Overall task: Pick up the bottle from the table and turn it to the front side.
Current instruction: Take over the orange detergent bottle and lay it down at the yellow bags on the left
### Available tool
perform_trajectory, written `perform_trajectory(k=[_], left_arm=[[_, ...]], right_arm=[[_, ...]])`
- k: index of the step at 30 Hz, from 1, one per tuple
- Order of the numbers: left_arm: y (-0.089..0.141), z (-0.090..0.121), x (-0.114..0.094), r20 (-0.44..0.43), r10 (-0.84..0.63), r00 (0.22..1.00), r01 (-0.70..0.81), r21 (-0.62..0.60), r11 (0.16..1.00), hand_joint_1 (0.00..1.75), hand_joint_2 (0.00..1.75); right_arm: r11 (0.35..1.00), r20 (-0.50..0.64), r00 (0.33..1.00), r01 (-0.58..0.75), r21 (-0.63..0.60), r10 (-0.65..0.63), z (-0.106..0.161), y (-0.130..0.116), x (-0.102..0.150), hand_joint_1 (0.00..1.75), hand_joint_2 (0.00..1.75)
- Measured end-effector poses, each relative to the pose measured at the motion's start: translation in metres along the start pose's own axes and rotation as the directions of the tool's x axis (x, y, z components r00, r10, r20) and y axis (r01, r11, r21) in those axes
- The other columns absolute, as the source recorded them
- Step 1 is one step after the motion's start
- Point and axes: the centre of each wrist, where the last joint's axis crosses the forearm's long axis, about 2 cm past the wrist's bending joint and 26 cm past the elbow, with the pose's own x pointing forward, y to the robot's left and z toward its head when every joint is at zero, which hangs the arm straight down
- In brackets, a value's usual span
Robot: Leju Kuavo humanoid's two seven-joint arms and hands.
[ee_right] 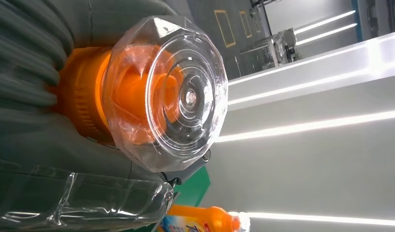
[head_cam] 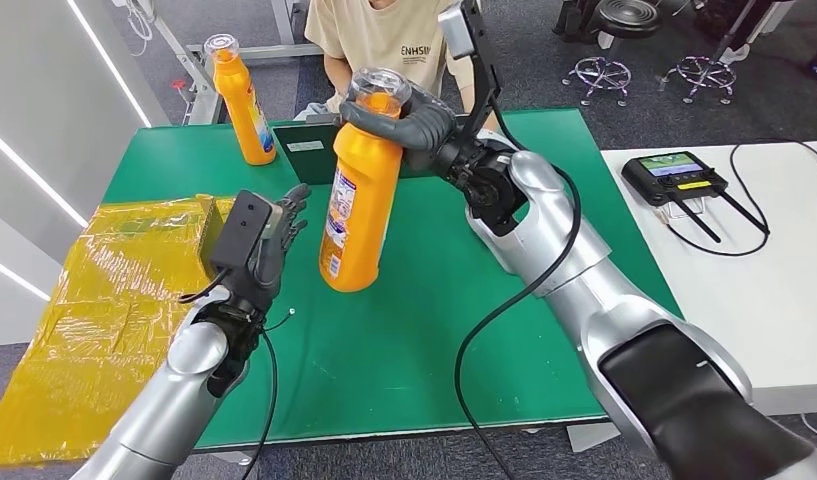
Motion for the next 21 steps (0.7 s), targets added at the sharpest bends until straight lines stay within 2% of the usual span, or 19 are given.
perform_trajectory(k=[4, 9, 13, 14, 15, 18, 19, 21], left_arm=[[-0.017, 0.0, 0.005, 0.007, -0.012, 1.0, 0.012, -0.039, 0.999, 0.0, 0.0], [-0.043, 0.006, 0.002, -0.011, -0.006, 1.0, 0.005, -0.111, 0.994, 0.0, 0.0], [-0.059, 0.011, 0.0, -0.021, -0.003, 1.0, 0.0, -0.155, 0.988, 0.0, 1.75], [-0.062, 0.012, 0.0, -0.027, -0.001, 1.0, -0.003, -0.164, 0.986, 0.05, 1.75], [-0.064, 0.013, 0.0, -0.035, 0.001, 0.999, -0.007, -0.173, 0.985, 0.41, 1.75], [-0.072, 0.015, -0.001, -0.052, 0.003, 0.999, -0.013, -0.201, 0.98, 1.66, 1.75], [-0.074, 0.016, -0.001, -0.053, 0.003, 0.999, -0.014, -0.207, 0.978, 1.74, 1.75], [-0.077, 0.017, -0.002, -0.054, 0.005, 0.999, -0.017, -0.216, 0.976, 1.71, 1.75]], right_arm=[[1.0, -0.019, 1.0, 0.019, 0.007, -0.019, -0.004, 0.007, -0.005, 1.75, 1.75], [0.999, -0.036, 0.999, 0.03, 0.019, -0.03, -0.008, 0.013, -0.007, 1.75, 1.75], [0.999, -0.055, 0.998, 0.029, 0.024, -0.028, -0.009, 0.014, -0.006, 1.75, 1.75], [0.999, -0.061, 0.998, 0.028, 0.024, -0.027, -0.008, 0.014, -0.006, 1.75, 1.75], [0.999, -0.068, 0.997, 0.027, 0.023, -0.026, -0.008, 0.013, -0.006, 1.75, 1.75], [1.0, -0.084, 0.996, 0.025, 0.016, -0.023, -0.007, 0.011, -0.006, 1.75, 1.75], [1.0, -0.087, 0.996, 0.024, 0.015, -0.023, -0.007, 0.01, -0.006, 1.75, 1.75], [1.0, -0.088, 0.996, 0.022, 0.015, -0.021, -0.006, 0.009, -0.006, 1.75, 1.75]])
